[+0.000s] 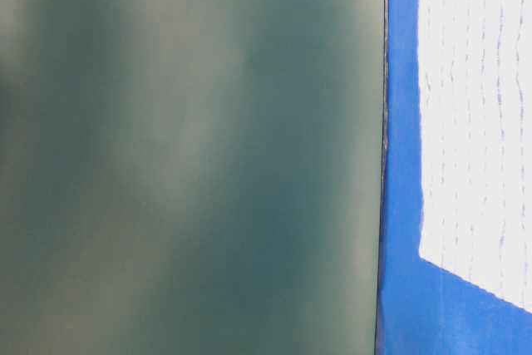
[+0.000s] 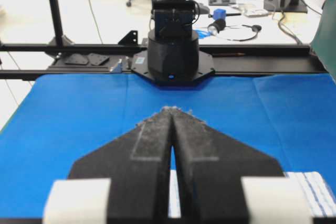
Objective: Fold the blue towel.
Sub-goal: 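Move both grippers to the top corners of the white striped towel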
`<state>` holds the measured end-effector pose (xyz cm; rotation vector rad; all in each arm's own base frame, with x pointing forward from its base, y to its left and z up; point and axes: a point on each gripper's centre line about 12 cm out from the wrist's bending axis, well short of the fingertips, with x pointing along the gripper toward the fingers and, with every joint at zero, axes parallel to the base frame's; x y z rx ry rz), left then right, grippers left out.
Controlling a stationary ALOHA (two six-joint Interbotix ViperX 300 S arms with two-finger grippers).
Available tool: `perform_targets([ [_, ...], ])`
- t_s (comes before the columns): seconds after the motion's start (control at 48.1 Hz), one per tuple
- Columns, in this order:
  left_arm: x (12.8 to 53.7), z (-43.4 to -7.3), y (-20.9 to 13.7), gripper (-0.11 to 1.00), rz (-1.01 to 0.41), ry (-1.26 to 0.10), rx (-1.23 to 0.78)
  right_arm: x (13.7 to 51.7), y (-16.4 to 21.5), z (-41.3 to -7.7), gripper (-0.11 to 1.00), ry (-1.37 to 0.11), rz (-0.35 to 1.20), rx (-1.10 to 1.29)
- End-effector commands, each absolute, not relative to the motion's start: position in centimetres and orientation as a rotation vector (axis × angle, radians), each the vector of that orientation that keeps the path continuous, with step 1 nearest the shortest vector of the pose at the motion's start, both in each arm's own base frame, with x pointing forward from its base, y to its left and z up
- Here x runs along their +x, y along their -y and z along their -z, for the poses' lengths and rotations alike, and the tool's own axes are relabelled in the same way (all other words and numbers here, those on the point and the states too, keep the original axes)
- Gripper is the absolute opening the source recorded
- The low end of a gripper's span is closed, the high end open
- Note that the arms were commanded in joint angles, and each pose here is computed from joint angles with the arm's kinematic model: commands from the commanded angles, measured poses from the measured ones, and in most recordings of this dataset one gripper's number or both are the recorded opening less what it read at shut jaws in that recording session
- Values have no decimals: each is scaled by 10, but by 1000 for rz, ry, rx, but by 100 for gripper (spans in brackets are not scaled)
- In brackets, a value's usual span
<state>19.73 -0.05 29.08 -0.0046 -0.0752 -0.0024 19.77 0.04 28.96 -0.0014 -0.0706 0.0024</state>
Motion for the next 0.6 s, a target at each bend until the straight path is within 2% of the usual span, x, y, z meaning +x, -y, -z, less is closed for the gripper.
perform_targets([
  [0.0,207,-309,-3,-1,-15,115,-11,200,5,-307,0,115,24,-6],
  [0.25,246,-295,-27,-1,-113,36,-12,200,33,-313,0,4,163,12],
  [0.52,277,-265,-79,0,-285,-93,-37,192,69,-288,0,-167,346,68],
  [0.583,284,-254,-91,7,-317,-133,-45,190,80,-281,0,-202,402,90],
])
